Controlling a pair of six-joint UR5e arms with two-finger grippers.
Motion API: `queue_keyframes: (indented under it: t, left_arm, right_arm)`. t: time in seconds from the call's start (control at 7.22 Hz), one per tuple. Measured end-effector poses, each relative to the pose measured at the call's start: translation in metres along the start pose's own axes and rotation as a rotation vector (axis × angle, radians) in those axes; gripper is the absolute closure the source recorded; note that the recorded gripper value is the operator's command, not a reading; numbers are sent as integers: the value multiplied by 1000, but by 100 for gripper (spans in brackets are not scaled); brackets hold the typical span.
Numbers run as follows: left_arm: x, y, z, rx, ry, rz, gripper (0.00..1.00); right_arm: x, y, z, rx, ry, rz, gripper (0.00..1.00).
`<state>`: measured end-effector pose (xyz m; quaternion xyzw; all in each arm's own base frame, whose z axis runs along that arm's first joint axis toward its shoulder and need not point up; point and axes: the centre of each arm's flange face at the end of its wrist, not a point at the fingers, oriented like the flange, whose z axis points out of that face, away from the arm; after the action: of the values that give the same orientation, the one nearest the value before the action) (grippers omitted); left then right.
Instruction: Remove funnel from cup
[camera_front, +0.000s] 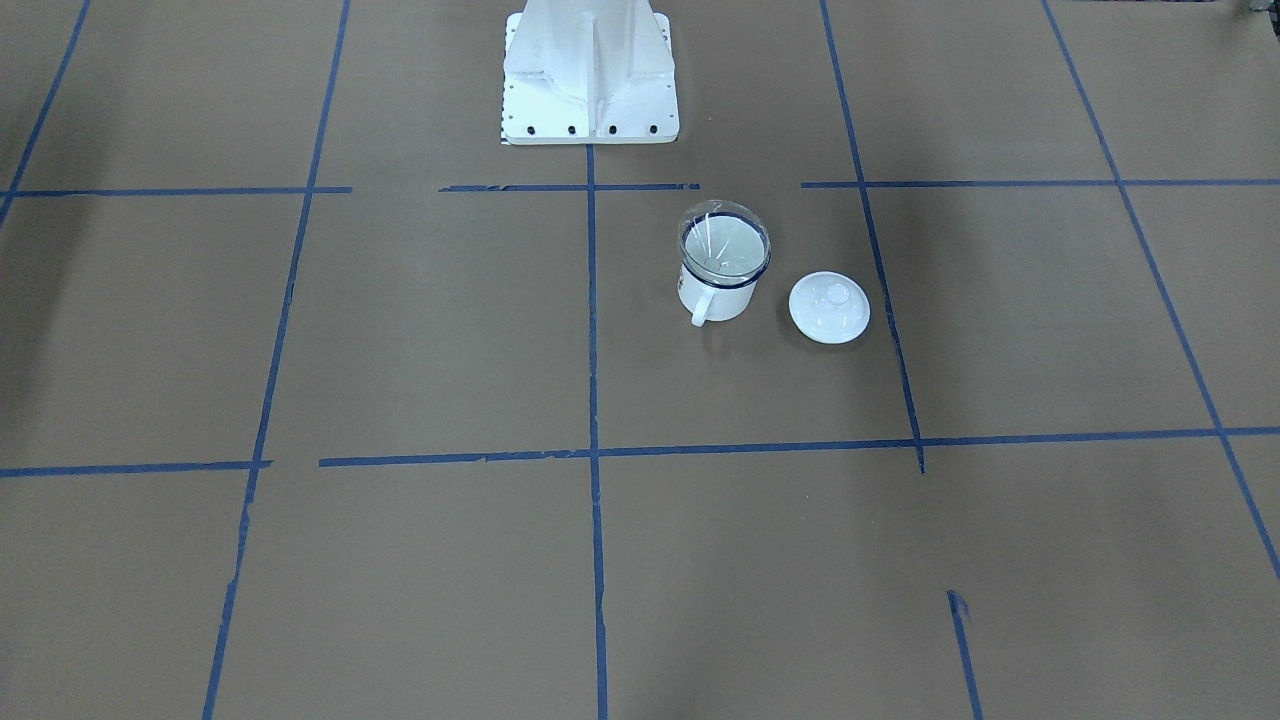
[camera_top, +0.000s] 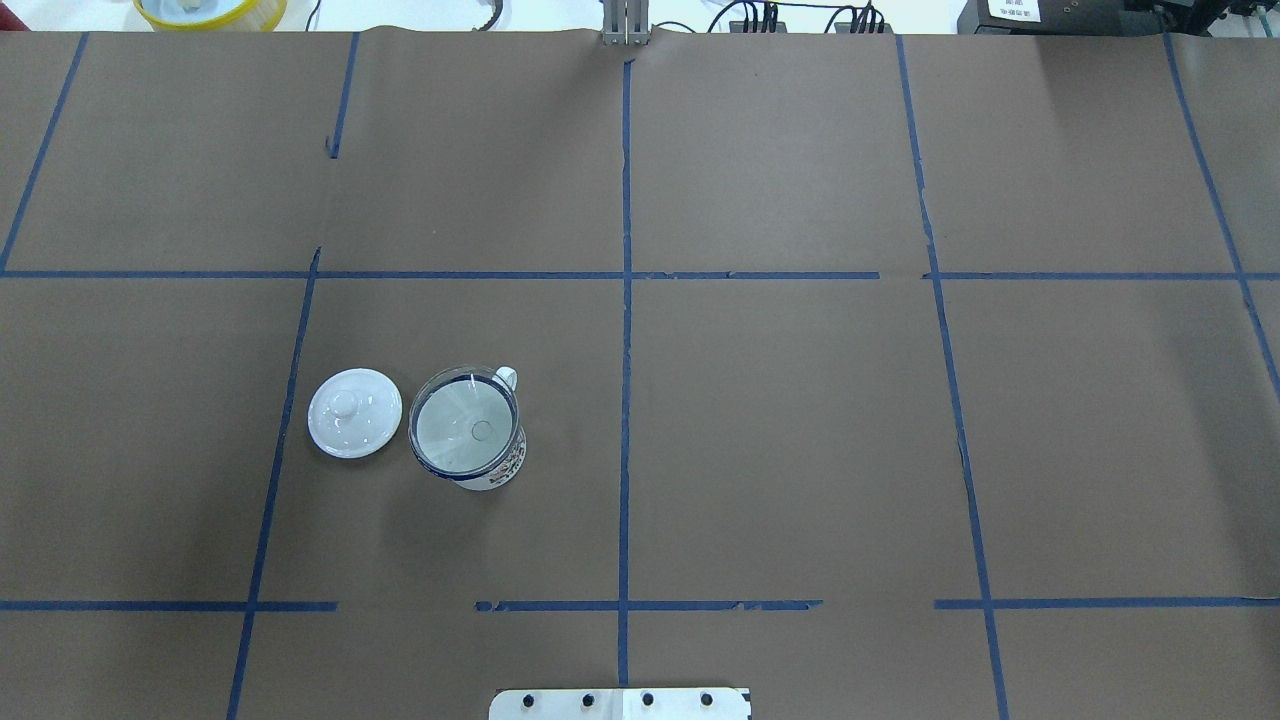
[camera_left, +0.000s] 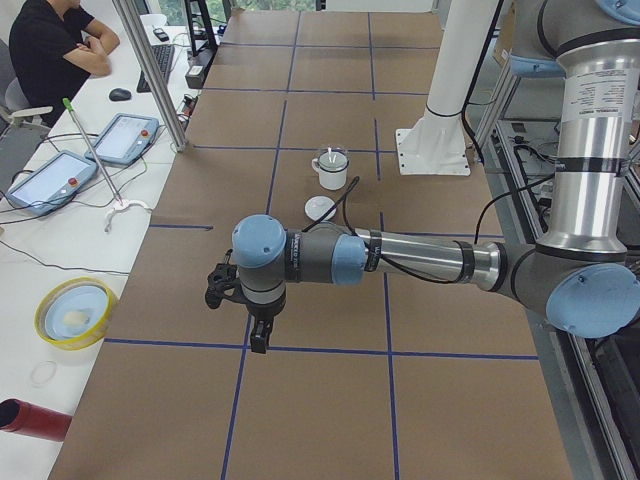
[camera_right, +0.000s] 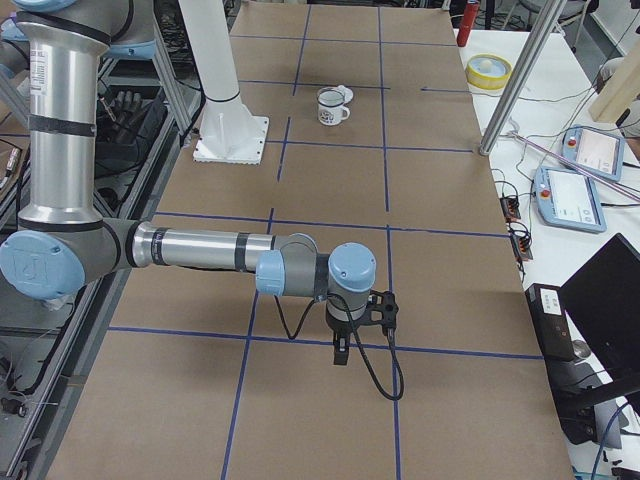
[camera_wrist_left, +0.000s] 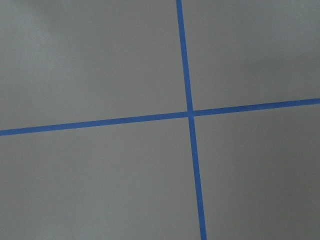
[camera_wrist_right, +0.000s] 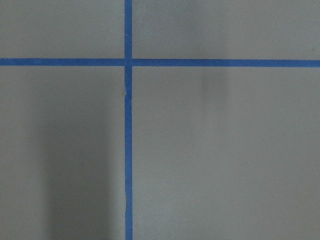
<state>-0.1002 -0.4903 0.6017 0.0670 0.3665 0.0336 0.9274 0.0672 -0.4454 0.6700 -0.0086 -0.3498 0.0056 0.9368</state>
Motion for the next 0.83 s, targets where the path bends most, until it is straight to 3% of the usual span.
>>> queue_keyframes:
  t: [0.42, 0.83]
  left_arm:
    - [18, -18, -21, 69, -10, 60, 0]
    - [87, -63, -87, 212, -38, 206, 0]
  right_arm:
    - [0, 0, 0, 0, 0, 0, 0]
    - [0, 0, 0, 0, 0, 0, 0]
